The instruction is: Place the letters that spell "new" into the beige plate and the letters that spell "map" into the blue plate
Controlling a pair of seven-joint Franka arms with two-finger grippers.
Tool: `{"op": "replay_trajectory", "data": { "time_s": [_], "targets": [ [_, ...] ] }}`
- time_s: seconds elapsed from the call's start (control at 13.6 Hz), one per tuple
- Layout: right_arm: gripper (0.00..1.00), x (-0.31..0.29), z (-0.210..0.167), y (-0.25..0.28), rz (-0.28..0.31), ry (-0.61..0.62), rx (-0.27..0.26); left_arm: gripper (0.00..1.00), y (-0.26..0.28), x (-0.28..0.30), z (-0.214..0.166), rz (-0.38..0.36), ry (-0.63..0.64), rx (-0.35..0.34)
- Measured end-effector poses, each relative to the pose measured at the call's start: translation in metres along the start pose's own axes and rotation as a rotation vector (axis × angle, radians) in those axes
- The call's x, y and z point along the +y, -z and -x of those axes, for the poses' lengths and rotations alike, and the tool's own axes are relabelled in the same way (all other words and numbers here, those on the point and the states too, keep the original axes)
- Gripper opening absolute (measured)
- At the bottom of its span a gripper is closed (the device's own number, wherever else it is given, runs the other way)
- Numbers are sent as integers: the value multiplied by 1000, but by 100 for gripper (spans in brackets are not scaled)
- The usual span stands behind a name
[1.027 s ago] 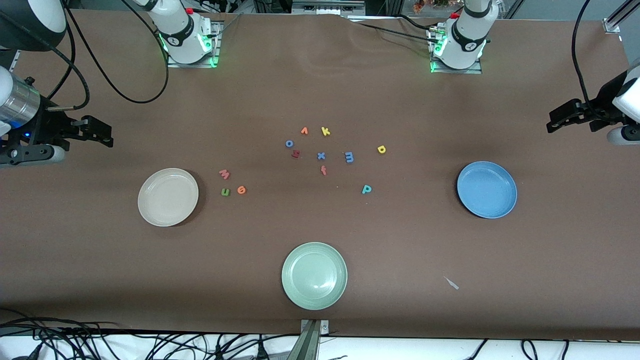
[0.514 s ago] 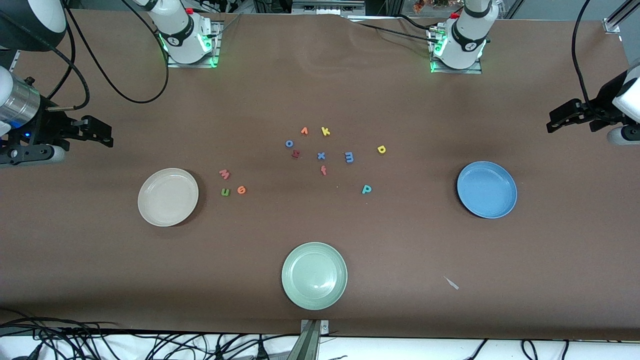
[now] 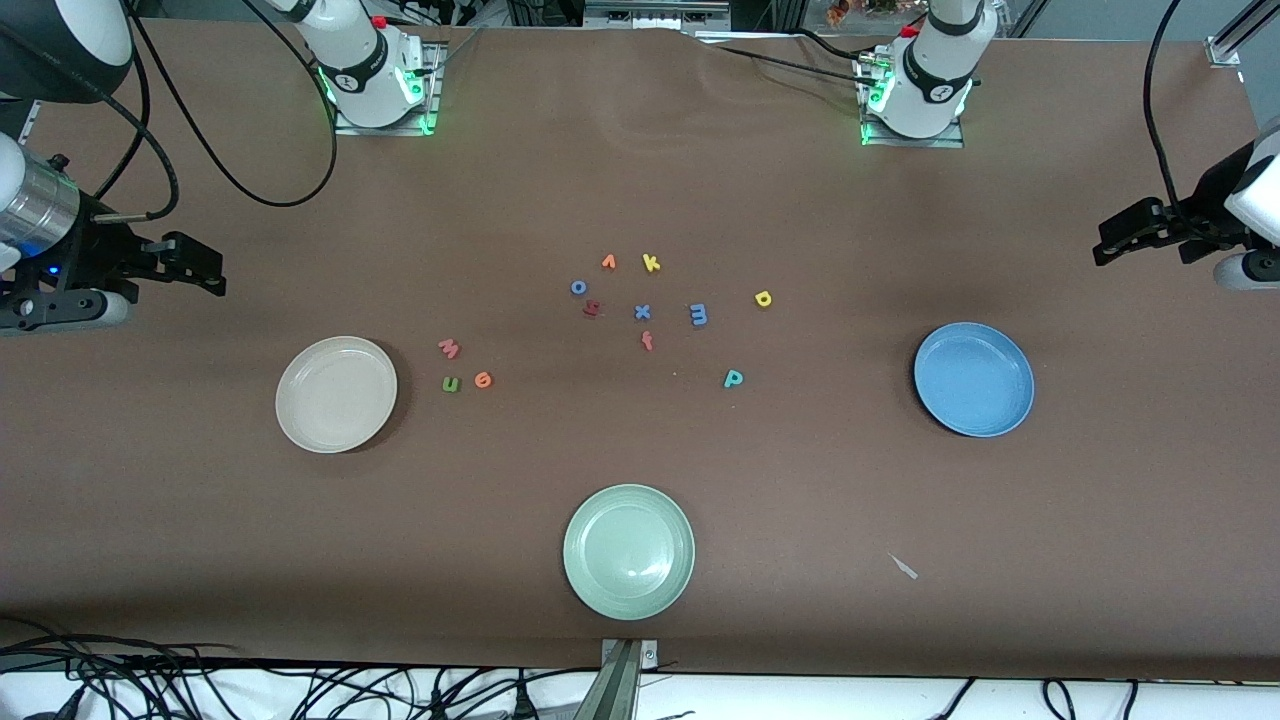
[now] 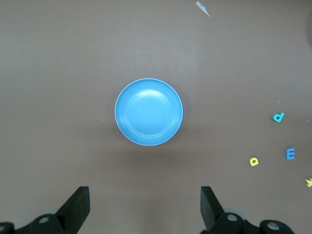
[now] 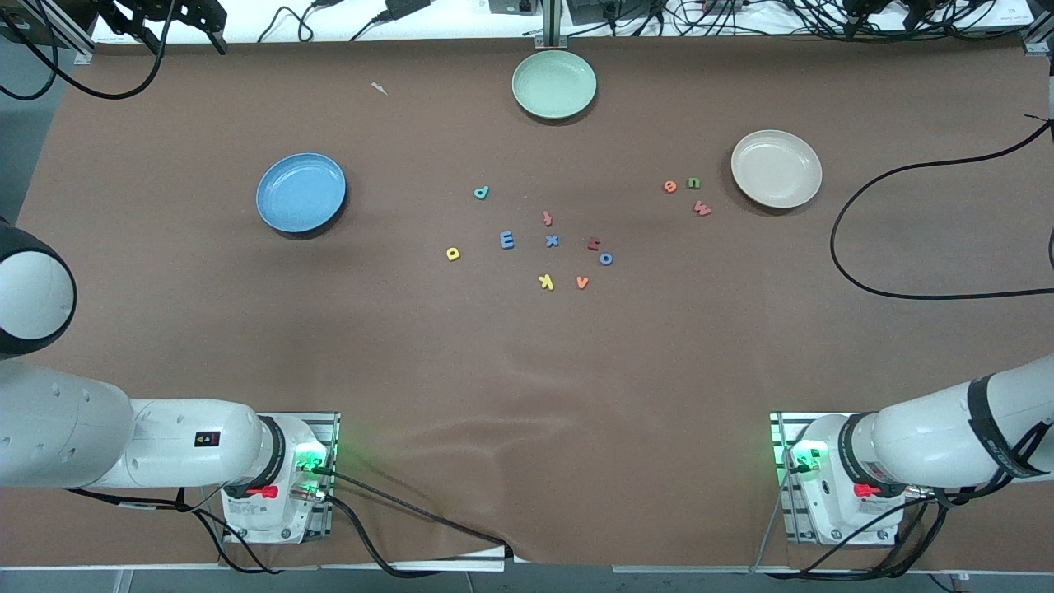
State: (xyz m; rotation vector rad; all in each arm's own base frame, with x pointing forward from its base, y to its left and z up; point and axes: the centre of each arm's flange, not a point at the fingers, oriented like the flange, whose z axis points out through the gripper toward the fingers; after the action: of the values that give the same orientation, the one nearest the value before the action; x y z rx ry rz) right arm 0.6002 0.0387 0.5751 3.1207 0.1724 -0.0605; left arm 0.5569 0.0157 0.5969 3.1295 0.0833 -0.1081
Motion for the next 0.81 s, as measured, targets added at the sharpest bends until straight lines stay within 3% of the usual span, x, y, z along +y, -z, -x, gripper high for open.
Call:
{"op": "replay_trajectory", "data": {
  "time_s": [0.81],
  "targets": [
    [100, -2, -1, -2, -2, 3, -4, 100, -1, 0, 0, 0, -2, -2]
  ]
}}
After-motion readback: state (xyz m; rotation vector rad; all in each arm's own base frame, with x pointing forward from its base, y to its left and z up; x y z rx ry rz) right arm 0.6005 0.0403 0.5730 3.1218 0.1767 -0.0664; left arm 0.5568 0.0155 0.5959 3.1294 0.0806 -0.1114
